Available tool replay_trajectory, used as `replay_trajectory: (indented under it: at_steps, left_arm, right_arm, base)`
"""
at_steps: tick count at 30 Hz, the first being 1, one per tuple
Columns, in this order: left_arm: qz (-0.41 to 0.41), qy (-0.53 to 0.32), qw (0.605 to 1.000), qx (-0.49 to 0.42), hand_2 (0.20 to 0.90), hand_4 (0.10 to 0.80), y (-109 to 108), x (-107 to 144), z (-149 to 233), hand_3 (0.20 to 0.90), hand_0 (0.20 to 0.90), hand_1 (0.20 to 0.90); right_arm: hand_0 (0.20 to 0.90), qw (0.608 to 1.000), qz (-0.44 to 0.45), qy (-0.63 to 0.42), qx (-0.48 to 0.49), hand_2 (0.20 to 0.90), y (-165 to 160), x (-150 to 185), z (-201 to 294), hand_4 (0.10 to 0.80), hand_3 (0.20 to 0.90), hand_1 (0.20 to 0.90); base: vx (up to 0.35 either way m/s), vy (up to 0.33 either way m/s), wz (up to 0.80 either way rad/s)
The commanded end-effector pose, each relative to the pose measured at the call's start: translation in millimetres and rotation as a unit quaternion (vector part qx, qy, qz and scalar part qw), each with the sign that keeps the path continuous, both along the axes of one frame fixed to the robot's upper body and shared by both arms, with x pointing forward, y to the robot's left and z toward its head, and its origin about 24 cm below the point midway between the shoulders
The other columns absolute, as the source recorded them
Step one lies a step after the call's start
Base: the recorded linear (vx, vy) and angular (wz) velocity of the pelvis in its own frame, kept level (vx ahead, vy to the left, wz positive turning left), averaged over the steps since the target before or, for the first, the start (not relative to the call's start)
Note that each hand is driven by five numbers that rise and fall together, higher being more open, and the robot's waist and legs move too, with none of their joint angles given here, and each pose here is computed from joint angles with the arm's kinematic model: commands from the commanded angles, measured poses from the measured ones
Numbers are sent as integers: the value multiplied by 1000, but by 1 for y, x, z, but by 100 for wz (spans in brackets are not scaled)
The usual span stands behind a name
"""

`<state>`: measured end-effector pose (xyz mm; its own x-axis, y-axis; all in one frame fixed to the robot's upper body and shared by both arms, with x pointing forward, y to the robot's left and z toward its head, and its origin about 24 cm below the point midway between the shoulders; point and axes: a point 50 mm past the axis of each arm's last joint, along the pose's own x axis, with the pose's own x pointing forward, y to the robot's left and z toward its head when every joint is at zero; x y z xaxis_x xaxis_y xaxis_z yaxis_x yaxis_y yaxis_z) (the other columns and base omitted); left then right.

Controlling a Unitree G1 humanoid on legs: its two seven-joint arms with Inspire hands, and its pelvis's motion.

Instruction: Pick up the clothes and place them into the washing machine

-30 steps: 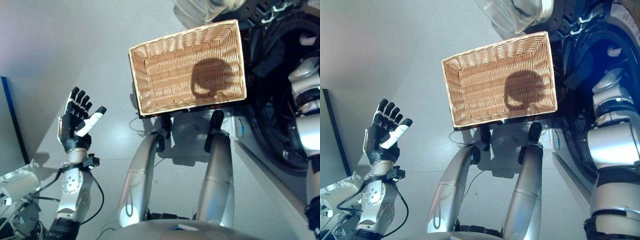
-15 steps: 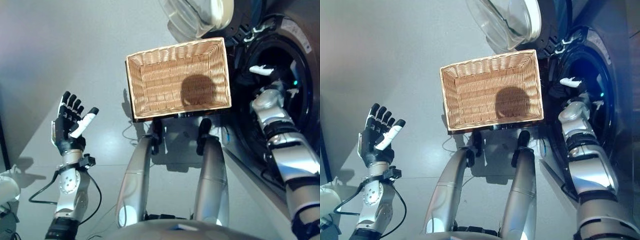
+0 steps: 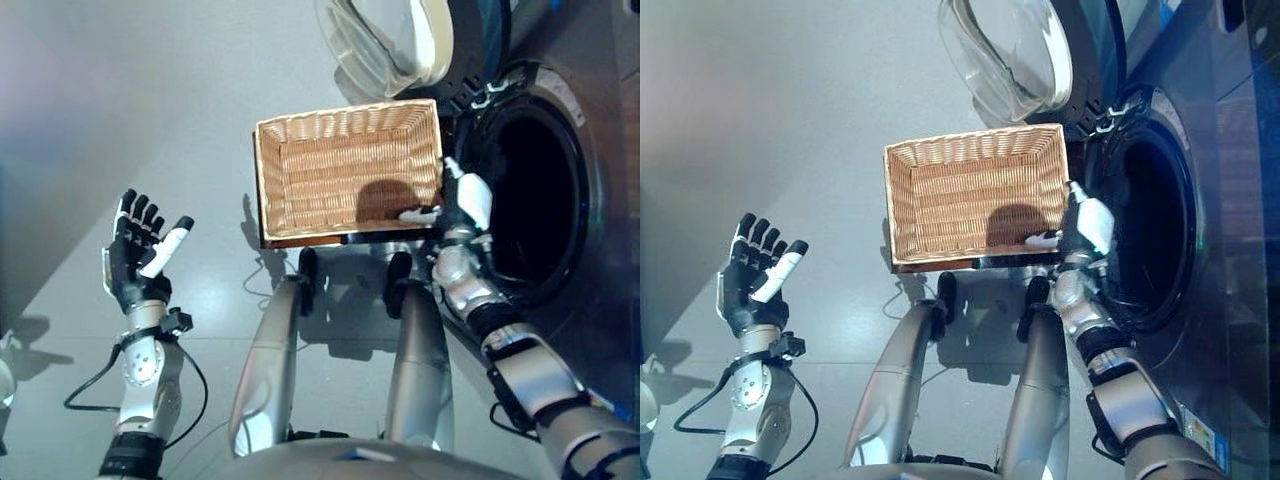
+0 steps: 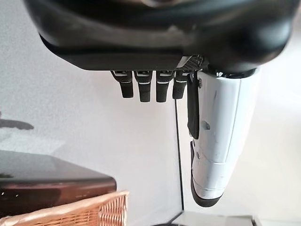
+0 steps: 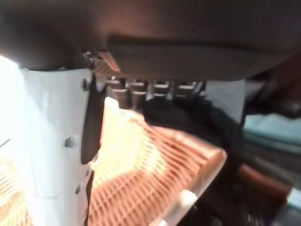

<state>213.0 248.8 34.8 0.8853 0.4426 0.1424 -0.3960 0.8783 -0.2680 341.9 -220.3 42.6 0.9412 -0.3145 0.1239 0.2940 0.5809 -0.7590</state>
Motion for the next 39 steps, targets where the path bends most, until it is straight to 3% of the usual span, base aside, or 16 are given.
replay_trajectory:
  at_steps: [1, 15, 24, 33, 39]
  left_arm:
    - [59, -65, 995, 46, 900, 800, 26, -7, 23, 900, 900, 900]
    - [56, -40, 997, 43, 900, 800, 21, -3, 12, 900, 900, 900]
    - [-4, 109, 992, 64, 900, 800, 7, -2, -46, 900, 900, 900]
    - [-51, 351, 931, 87, 900, 800, 2, -52, -131, 900, 900, 900]
    - [-79, 470, 874, 95, 900, 800, -4, -92, -165, 900, 900, 900]
  right_arm:
    - [900, 993, 98, -69, 8, 900, 37, 4, 20, 800, 900, 900]
    - [900, 991, 121, -13, 52, 900, 43, -28, -19, 800, 900, 900]
    - [900, 975, 41, 117, 186, 900, 14, -83, -89, 800, 900, 900]
    - [900, 892, -118, 275, 339, 900, -9, -185, -169, 800, 900, 900]
    - [900, 830, -214, 365, 364, 900, -16, -255, -199, 800, 900, 900]
  base:
    - [22, -12, 6]
    - [47, -17, 5]
    - [104, -11, -3]
    - [154, -3, -7]
    - [130, 4, -8]
